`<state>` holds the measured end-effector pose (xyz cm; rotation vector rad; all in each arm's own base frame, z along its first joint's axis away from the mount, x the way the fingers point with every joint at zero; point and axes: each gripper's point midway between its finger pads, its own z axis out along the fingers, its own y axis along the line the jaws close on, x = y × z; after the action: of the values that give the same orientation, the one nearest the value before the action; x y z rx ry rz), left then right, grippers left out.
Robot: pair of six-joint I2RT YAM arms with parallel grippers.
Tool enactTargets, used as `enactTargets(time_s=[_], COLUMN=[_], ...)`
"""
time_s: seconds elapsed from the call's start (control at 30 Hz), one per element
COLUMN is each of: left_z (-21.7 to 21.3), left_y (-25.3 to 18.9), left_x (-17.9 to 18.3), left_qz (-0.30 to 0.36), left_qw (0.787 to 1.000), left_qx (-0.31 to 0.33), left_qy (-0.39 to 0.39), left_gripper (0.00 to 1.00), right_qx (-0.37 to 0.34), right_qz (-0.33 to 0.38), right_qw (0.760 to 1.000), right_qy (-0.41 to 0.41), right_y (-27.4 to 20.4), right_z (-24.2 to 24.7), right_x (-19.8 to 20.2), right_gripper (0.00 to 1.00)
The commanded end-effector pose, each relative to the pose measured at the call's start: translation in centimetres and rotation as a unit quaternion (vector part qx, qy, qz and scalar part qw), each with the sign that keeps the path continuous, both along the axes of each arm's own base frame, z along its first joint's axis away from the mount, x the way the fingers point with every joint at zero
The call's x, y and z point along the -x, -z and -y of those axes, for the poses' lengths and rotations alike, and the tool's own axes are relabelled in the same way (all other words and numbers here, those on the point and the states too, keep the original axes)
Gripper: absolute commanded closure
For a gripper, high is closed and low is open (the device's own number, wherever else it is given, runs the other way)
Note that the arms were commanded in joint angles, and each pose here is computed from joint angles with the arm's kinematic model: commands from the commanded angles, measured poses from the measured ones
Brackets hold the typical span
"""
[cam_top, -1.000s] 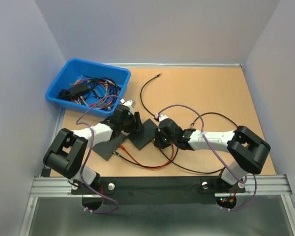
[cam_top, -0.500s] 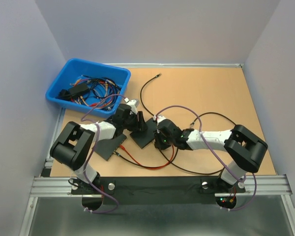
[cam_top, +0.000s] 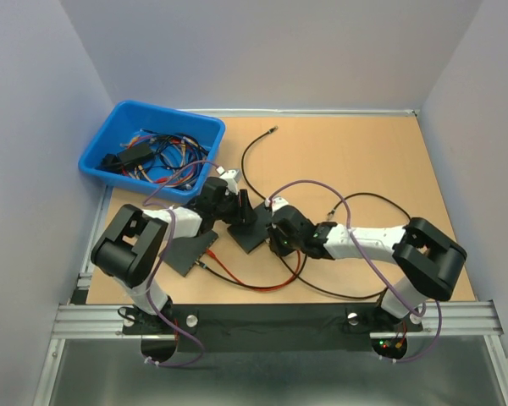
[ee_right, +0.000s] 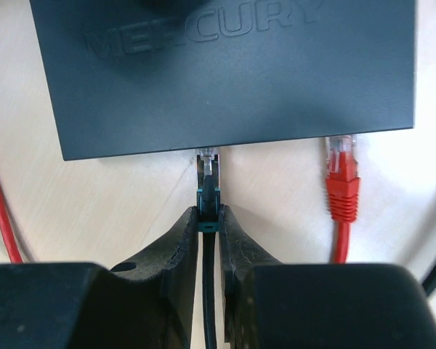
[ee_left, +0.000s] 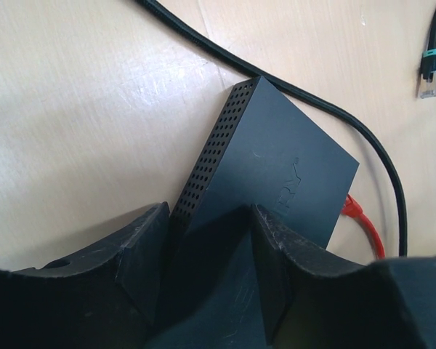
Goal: Insert the plug into the switch port
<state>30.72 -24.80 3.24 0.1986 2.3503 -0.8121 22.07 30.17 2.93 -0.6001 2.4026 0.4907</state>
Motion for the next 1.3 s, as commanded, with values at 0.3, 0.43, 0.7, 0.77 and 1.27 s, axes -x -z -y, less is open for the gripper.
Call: enactTargets(time_s=[0.3, 0.43, 0.7, 0.77, 1.27], left_z=[-0.7, -0.8, -0.6, -0.6, -0.2], left_y=[4.6, 4.7, 5.3, 5.4, 5.9], left_x=[3.9, 3.9, 3.9, 4.0, 4.3], left_qz=[-0.107, -0.108, -0.119, -0.122, -0.129], left_qw=[0.993, 0.993, 0.992, 0.991, 0.990], left_qx=[-0.036, -0.037, -0.044, -0.046, -0.051], left_qy=[0.016, 0.015, 0.019, 0.022, 0.036], left_gripper=[0.47, 0.48, 0.48, 0.48, 0.48], right_qx=[-0.025, -0.020, -0.001, -0.003, 0.031], right_qz=[0.062, 0.065, 0.095, 0.105, 0.154], right_qw=[0.998, 0.998, 0.995, 0.994, 0.988], right_qy=[0.012, 0.009, 0.000, 0.003, 0.002], right_y=[-3.2, -3.1, -3.8, -4.5, -5.4], right_z=[-1.1, -1.2, -1.0, -1.0, -1.4], right_x=[-2.5, -2.7, -3.7, -4.0, -6.5], right_gripper=[0.99, 1.00, 1.00, 1.00, 1.00])
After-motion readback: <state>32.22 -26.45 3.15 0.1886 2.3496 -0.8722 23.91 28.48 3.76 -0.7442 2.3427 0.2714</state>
